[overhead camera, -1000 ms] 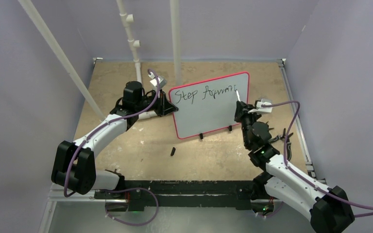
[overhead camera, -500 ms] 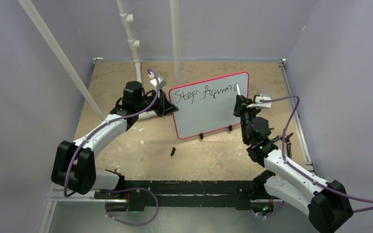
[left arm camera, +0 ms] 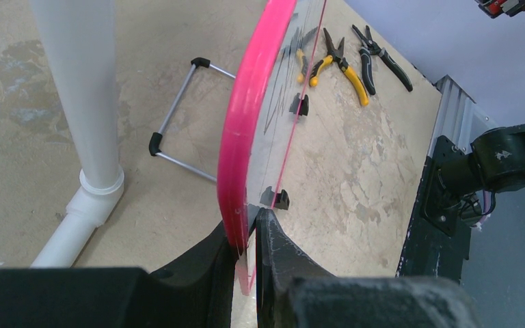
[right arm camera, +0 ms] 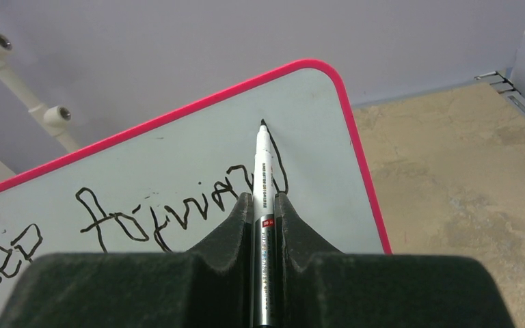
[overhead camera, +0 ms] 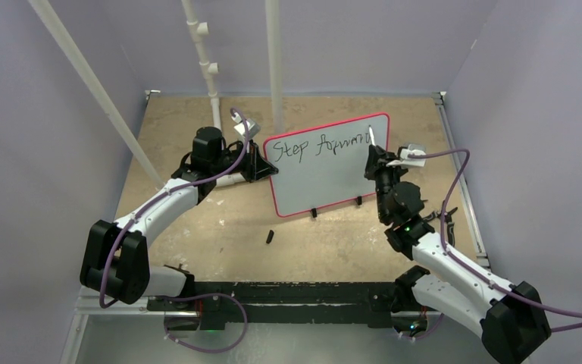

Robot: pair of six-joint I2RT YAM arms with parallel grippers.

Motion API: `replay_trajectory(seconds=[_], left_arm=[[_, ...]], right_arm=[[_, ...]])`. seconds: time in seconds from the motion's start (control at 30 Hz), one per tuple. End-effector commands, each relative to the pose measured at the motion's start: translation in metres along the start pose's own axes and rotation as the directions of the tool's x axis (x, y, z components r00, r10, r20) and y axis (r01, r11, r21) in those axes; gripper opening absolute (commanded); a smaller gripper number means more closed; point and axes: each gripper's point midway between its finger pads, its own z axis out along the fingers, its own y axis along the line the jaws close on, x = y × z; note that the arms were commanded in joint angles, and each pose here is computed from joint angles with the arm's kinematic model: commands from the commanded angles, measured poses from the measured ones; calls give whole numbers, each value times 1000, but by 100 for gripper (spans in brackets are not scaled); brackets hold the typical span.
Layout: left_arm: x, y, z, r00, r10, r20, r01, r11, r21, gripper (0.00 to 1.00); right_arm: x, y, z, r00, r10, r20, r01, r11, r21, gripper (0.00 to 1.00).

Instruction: Write a sentence on the whiteboard

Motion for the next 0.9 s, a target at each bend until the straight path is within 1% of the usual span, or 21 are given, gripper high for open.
replay_trajectory(seconds=[0.0, 0.3, 0.43, 0.7, 0.87], left_arm=[[-26, -1, -6, 995, 77, 69, -75, 997, -33, 0], [-26, -2, -7, 994, 78, 71, -76, 997, -32, 0], [-26, -1, -7, 994, 80, 71, -78, 996, -33, 0], [-25, -1, -7, 994, 80, 68, -77, 996, -35, 0], [-25, 0, -7, 995, 78, 67, -76, 996, -37, 0]], right_arm=[[8, -6, -6, 999, 29, -21, -29, 999, 14, 0], [32, -14, -14, 996, 44, -83, -41, 999, 30, 0], [37, -21, -14, 995, 41, -95, -35, 997, 67, 0], [36, -33, -16, 995, 46, -87, -34, 990, 139, 0], [34, -33, -16, 996, 47, -81, -36, 990, 136, 0]])
